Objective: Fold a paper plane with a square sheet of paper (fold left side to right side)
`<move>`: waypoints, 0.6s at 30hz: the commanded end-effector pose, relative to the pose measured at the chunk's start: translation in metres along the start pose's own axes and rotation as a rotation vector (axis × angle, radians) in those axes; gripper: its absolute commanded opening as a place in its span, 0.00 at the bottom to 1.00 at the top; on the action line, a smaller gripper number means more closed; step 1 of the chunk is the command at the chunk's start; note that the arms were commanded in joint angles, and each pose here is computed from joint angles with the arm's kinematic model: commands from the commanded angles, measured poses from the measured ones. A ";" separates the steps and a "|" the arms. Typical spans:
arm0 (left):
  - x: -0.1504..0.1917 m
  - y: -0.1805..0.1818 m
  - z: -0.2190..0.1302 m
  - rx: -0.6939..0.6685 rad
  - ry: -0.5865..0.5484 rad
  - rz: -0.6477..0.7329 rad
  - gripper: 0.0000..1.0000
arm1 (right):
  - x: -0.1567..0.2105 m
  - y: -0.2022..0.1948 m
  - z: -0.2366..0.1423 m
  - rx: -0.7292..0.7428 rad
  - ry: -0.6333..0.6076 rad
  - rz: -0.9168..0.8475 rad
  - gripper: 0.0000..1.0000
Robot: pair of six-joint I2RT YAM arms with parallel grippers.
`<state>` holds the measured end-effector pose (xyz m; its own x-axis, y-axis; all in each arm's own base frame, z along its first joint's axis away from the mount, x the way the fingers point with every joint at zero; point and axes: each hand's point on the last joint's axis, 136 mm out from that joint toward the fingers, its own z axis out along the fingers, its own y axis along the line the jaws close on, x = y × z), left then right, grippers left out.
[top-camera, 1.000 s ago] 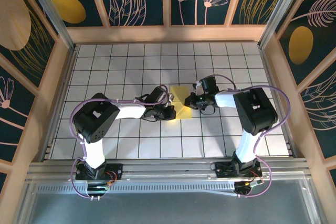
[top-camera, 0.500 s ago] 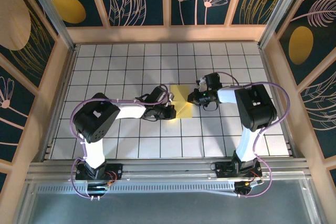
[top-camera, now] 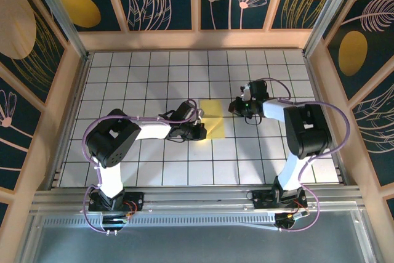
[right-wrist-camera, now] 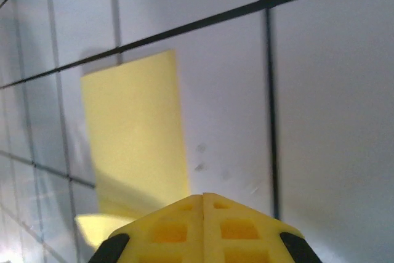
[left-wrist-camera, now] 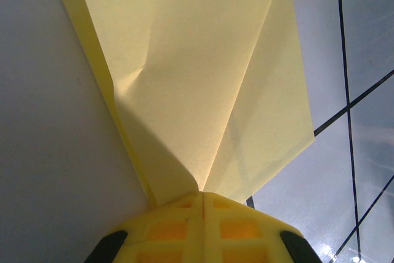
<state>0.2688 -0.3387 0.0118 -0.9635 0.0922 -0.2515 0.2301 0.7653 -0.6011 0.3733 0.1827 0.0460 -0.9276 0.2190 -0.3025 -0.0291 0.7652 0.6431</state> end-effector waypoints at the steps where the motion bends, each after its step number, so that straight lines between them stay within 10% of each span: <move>1: 0.036 0.045 0.004 -0.151 0.112 -0.073 0.00 | 0.024 0.030 -0.003 -0.087 0.036 0.003 0.00; 18: 0.020 0.025 0.002 -0.087 0.069 -0.068 0.00 | 0.073 0.027 0.039 -0.056 0.167 0.024 0.00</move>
<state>0.2693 -0.3397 0.0129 -0.9638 0.0891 -0.2513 0.2283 0.7627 -0.6051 0.3198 0.2420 0.0201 -0.9752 0.1292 -0.1796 -0.0344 0.7131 0.7002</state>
